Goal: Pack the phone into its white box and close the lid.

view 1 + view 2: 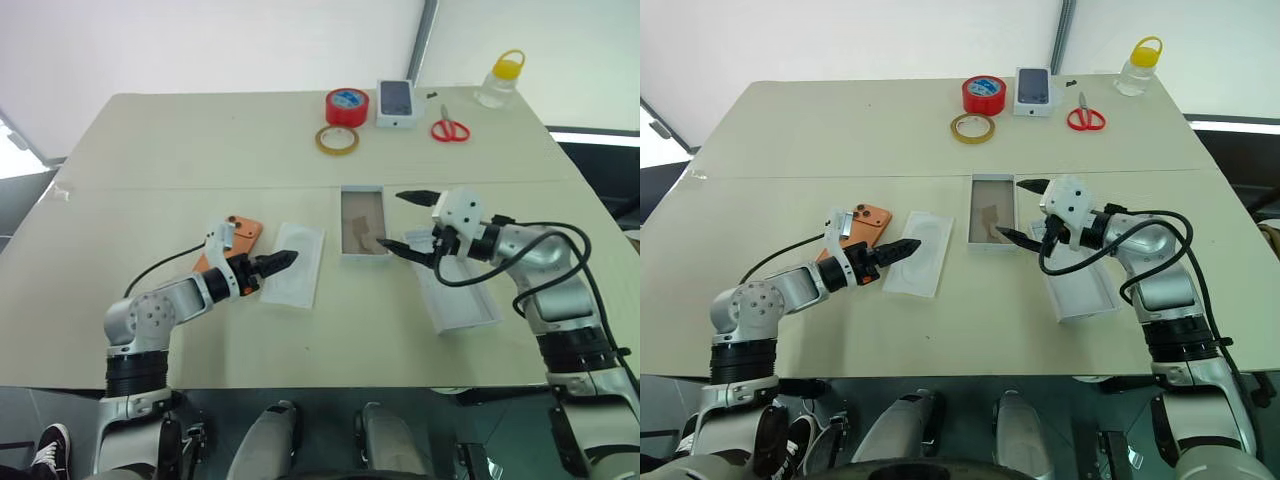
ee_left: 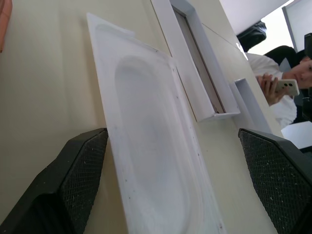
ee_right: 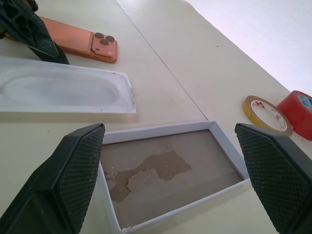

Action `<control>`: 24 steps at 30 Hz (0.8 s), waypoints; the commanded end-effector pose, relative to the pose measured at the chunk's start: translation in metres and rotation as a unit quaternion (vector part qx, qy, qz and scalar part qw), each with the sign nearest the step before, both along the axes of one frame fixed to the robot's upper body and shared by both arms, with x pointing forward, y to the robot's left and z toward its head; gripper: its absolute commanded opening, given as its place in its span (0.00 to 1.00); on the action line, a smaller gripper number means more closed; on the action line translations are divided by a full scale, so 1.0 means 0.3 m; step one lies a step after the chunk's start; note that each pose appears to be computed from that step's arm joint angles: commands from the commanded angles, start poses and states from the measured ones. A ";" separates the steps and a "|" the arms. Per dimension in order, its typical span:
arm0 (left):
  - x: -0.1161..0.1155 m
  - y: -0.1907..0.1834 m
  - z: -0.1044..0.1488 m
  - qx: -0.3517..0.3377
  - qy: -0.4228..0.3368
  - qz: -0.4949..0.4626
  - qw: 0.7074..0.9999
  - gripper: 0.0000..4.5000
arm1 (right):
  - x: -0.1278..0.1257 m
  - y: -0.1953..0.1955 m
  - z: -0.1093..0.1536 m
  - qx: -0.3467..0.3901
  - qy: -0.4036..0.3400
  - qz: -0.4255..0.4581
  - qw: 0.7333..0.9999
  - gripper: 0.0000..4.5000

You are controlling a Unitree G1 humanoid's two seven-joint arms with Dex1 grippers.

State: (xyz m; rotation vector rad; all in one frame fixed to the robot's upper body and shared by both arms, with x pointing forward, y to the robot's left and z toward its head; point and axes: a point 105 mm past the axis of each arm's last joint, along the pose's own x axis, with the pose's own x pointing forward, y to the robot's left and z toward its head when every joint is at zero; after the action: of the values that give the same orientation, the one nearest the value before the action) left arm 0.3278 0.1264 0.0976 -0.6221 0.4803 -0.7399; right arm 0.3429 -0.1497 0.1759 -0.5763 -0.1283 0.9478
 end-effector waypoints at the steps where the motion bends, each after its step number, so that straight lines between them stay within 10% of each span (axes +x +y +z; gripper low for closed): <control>1: -0.026 -0.010 -0.072 0.024 0.031 -0.009 0.999 0.88 | -0.007 0.032 0.061 -0.003 -0.041 0.017 0.999 1.00; 9: -0.028 -0.008 -0.085 0.014 0.045 0.007 0.999 0.03 | -0.011 0.053 0.061 -0.008 -0.045 0.025 0.999 1.00; 24: 0.028 0.072 0.047 -0.032 0.015 0.076 0.996 0.01 | 0.016 0.083 -0.131 -0.113 0.030 0.053 0.992 1.00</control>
State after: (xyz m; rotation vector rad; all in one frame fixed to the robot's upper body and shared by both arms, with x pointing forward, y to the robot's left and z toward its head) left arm 0.3328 0.1394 0.0952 -0.7404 0.4933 -0.6183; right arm 0.3446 -0.1309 0.1201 -0.7171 0.0697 1.0742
